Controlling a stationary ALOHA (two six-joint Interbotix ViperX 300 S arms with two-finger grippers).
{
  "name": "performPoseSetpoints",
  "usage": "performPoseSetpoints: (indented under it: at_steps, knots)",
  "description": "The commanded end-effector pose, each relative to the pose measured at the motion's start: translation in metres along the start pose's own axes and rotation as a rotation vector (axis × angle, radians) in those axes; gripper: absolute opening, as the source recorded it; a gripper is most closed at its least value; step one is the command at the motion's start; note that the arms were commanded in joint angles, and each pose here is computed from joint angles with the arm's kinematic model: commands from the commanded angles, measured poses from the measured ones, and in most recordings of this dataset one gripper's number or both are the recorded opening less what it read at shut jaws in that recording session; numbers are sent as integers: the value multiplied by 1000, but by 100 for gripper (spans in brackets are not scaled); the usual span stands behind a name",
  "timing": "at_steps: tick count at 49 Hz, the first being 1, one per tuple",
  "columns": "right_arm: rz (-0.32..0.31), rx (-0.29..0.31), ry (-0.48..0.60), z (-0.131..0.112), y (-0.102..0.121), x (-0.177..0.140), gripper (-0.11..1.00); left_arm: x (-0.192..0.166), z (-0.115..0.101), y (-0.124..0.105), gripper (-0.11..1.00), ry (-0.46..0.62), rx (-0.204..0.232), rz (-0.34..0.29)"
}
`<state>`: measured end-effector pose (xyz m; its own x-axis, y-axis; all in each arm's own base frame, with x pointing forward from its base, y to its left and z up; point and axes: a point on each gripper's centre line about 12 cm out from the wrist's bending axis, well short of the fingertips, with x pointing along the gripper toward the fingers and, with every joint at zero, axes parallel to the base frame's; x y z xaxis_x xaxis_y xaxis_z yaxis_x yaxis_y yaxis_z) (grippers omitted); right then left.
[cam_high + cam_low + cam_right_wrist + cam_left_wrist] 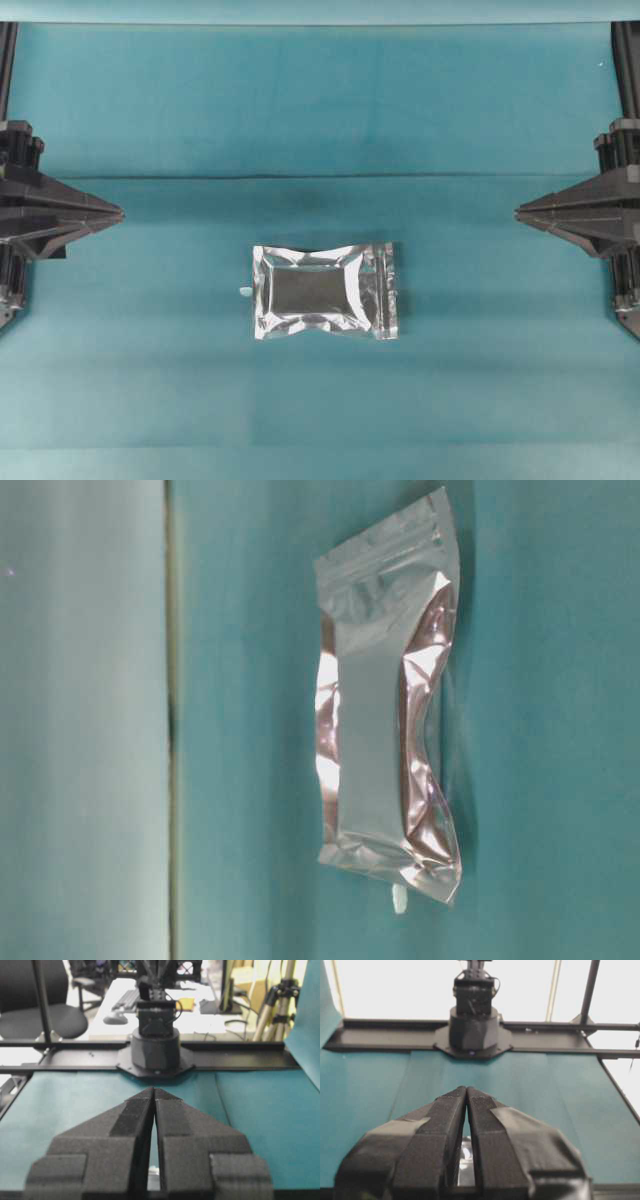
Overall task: Hand over the silver zip bag and make it stand upright.
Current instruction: 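Move the right gripper toward the right edge of the silver zip bag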
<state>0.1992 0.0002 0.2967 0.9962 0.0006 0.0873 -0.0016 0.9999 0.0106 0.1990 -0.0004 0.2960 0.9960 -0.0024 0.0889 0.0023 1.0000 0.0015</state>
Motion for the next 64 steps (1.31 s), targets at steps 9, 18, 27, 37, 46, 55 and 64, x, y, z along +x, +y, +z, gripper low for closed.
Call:
performPoseSetpoints:
  at_steps: [9, 18, 27, 37, 46, 55, 64]
  knots:
    - [-5, 341, 76, -5, 6, 6, 3, 19, 13, -16, 1, 4, 1, -76]
    - [-58, 601, 251, -29, 7, 15, 0, 34, 12, -17, 1, 41, 5, -73]
    - [-185, 949, 395, -60, 7, 27, 0, 46, 10, -17, 1, 96, 12, -74]
    - [-285, 1093, 487, -86, 8, 41, 3, 48, 10, -18, 1, 116, 13, -75]
    - [-365, 1199, 544, -105, 8, 47, 15, 49, 10, -17, 1, 119, 13, -73]
    - [-439, 1211, 614, -131, 8, 53, 56, 49, 10, -14, 1, 122, 12, -61]
    - [-490, 1185, 667, -154, 7, 68, 97, 49, 9, -13, 1, 124, 12, -55]
